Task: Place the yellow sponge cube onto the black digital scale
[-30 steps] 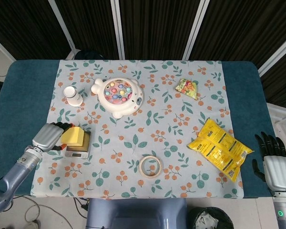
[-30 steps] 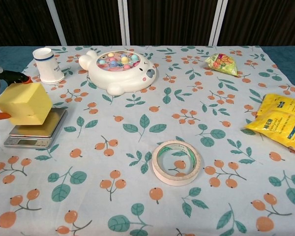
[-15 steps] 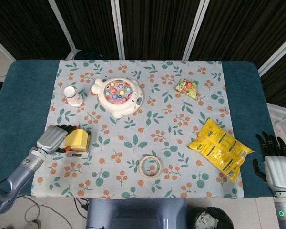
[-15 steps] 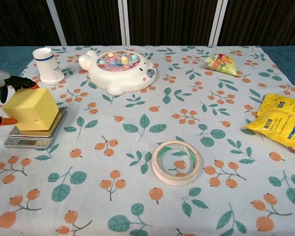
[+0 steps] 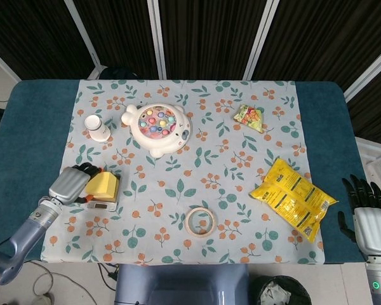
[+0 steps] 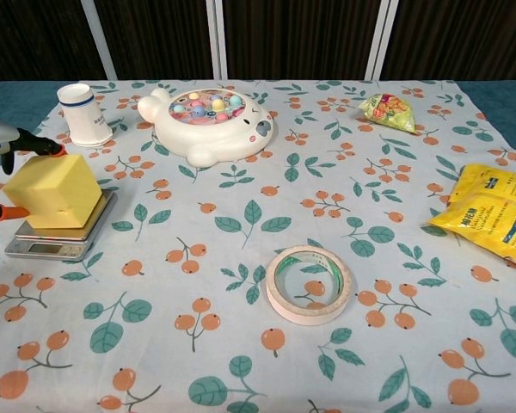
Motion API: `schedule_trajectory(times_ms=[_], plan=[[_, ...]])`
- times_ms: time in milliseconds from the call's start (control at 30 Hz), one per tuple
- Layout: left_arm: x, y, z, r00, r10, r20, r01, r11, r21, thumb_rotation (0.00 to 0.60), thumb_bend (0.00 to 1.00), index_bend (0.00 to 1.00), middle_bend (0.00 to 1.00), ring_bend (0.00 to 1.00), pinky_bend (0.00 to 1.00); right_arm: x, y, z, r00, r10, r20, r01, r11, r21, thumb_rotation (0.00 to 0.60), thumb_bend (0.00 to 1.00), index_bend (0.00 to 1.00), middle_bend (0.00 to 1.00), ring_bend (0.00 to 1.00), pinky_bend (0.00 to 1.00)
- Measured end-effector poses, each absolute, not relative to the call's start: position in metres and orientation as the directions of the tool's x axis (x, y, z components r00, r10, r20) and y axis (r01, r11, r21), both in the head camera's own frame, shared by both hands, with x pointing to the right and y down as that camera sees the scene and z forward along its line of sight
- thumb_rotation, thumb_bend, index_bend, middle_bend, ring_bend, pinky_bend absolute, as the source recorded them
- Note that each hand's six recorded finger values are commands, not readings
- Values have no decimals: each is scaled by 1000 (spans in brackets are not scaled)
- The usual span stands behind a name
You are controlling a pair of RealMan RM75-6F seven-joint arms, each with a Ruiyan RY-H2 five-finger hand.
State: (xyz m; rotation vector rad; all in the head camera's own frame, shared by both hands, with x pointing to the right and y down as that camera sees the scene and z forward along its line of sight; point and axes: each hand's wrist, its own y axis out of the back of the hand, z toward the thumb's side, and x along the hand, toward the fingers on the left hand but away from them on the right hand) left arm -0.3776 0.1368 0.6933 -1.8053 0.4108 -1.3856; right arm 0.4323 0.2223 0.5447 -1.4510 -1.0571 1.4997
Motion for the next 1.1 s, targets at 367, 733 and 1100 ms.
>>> schedule_trajectory(times_ms=[367, 733, 1100], plan=[[-384, 134, 691, 307, -685, 661, 259, -608, -751, 600, 220, 198, 76, 17, 294, 431, 223, 547, -42, 934, -356, 12, -356, -935, 600, 560, 0, 43, 36, 0], [-376, 131, 684, 320, -693, 646, 236, -602, -763, 600, 208, 161, 40, 0, 278, 432, 223, 546, -48, 932, -359, 10, -359, -933, 600, 560, 0, 43, 36, 0], [-376, 119, 658, 330, -754, 568, 187, -537, -822, 600, 208, 152, 37, 0, 270, 432, 224, 547, -51, 926, -373, 11, -373, -928, 600, 560, 0, 43, 36, 0]])
